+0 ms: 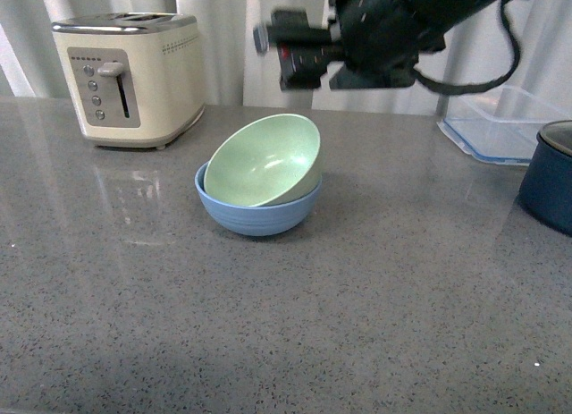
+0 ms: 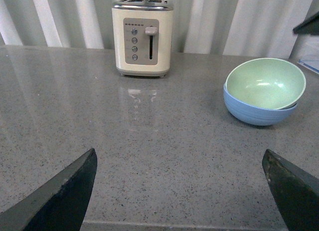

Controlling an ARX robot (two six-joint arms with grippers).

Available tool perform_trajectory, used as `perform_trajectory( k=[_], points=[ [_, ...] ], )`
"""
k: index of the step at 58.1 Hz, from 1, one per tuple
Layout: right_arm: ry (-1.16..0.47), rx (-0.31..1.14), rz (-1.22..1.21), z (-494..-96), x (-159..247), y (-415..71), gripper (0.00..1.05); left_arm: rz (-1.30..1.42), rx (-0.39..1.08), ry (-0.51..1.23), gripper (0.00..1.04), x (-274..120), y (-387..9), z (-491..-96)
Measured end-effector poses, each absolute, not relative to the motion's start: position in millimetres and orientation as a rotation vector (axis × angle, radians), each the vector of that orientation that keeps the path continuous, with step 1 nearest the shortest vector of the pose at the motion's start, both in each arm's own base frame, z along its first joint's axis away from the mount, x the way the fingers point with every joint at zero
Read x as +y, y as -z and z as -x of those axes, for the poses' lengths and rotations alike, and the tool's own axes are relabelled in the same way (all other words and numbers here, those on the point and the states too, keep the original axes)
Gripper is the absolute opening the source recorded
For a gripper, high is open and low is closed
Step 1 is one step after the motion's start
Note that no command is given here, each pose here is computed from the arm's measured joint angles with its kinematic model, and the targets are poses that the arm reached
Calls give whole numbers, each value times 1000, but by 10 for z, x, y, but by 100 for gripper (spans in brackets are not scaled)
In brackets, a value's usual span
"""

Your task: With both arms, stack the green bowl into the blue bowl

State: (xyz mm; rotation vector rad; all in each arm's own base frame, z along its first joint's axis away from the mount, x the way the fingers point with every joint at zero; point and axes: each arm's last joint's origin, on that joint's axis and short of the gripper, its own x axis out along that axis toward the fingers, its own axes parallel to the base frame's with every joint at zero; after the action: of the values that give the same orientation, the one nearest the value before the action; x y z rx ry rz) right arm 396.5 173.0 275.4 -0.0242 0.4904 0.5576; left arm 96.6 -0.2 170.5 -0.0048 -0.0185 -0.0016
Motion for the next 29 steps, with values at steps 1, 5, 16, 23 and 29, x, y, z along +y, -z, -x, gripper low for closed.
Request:
perform_trajectory(
  k=[1, 5, 16, 23, 29],
  points=[
    [-567, 481, 19, -3941, 1723, -2786, 67, 5, -18, 1, 98, -2, -1705, -966],
    [-583, 425, -8, -3832, 1679, -3006, 79, 5, -18, 2, 98, -2, -1705, -966],
    [-193, 106, 9, -3664, 1497, -3016, 74, 5, -18, 2, 98, -2, -1705, -966],
    [-17, 0, -10, -3308, 1073, -2656, 51, 5, -19, -1, 98, -1, -1706, -965],
    [0, -18, -11, -3014, 807, -2503, 33, 5, -19, 0, 98, -2, -1705, -966]
  ],
)
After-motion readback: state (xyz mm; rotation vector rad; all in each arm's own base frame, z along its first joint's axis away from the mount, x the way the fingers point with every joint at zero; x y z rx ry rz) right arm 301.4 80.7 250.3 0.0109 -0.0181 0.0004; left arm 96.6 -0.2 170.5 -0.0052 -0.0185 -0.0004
